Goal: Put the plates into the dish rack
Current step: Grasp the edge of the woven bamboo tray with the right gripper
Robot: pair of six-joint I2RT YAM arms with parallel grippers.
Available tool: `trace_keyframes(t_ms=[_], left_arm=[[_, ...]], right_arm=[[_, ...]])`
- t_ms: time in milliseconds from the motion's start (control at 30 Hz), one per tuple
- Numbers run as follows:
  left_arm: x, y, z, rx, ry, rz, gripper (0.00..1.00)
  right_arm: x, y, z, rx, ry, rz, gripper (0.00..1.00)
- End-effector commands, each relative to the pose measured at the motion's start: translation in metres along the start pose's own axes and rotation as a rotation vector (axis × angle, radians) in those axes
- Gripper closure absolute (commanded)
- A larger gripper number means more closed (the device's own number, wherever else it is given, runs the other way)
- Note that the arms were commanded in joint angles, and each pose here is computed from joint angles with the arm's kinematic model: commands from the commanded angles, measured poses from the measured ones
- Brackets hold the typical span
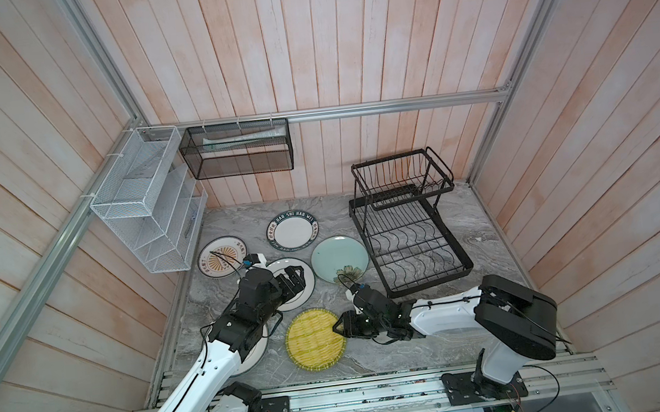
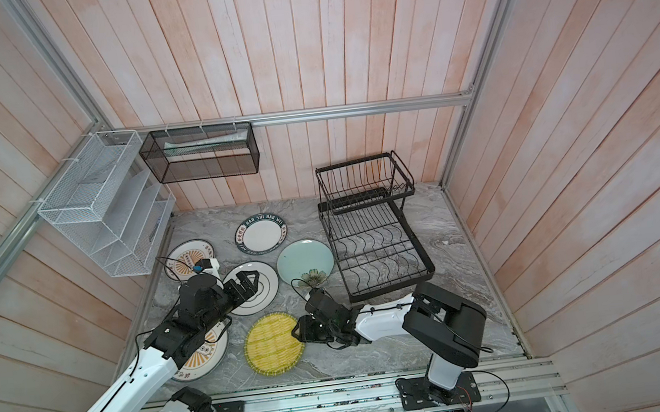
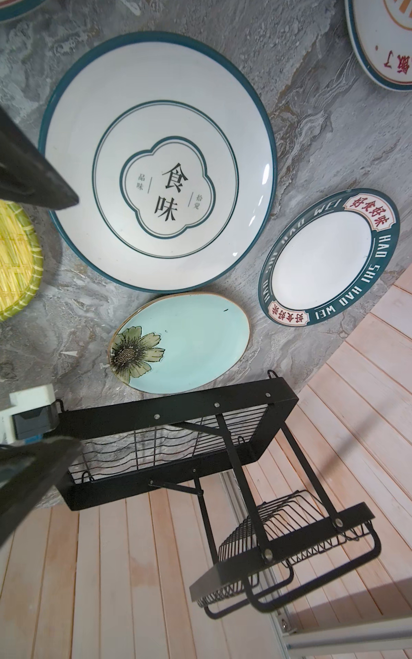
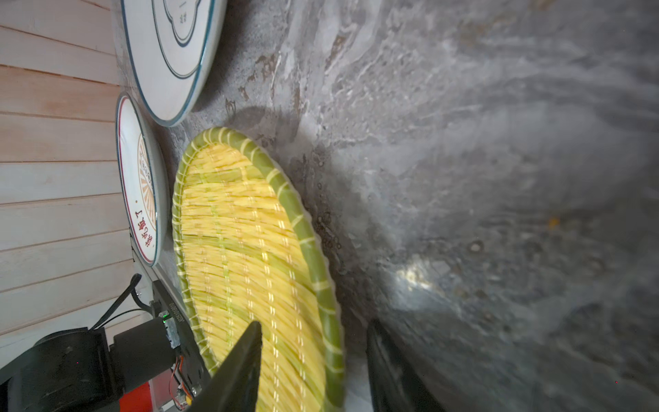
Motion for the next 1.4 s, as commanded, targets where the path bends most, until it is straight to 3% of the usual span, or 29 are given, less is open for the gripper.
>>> trace_keyframes(t_ms=[0, 433, 833, 1133, 1367], left_arm=[[-0.009, -0.008, -0.002, 0.013, -0.006, 0.018, 0.00], [-0.007, -0.011, 0.000, 0.029, 0.004, 0.016, 0.00], [-0.006, -0.008, 0.000, -0.001, 0.012, 0.036, 0.00], [-0.005, -0.014, 0.007, 0.025, 0.030, 0.033, 0.00], [-0.002, -0.017, 0.012, 0.033, 0.045, 0.031, 0.01]], right_arm=[[0.001, 0.001, 0.007, -0.024, 0.040, 0.005, 0.59], [0.000, -0.010, 0.010, -0.049, 0.072, 0.039, 0.79], [-0.005, -0.009, 0.000, -0.075, 0.056, -0.005, 0.88], [-0.020, -0.015, -0.029, -0.087, -0.003, -0.018, 0.97], [-0.046, 0.000, -0.068, -0.178, -0.077, -0.064, 1.00]])
Point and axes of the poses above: each gripper's point midway between its finger pads, its own z axis out along the fingers, its own y axis along the line the jaws close on, x = y × z, the point moved 2 cm from there along -z, back along the fingers, and after that the axes turned 15 degrees about z, right-handed, at the moved point
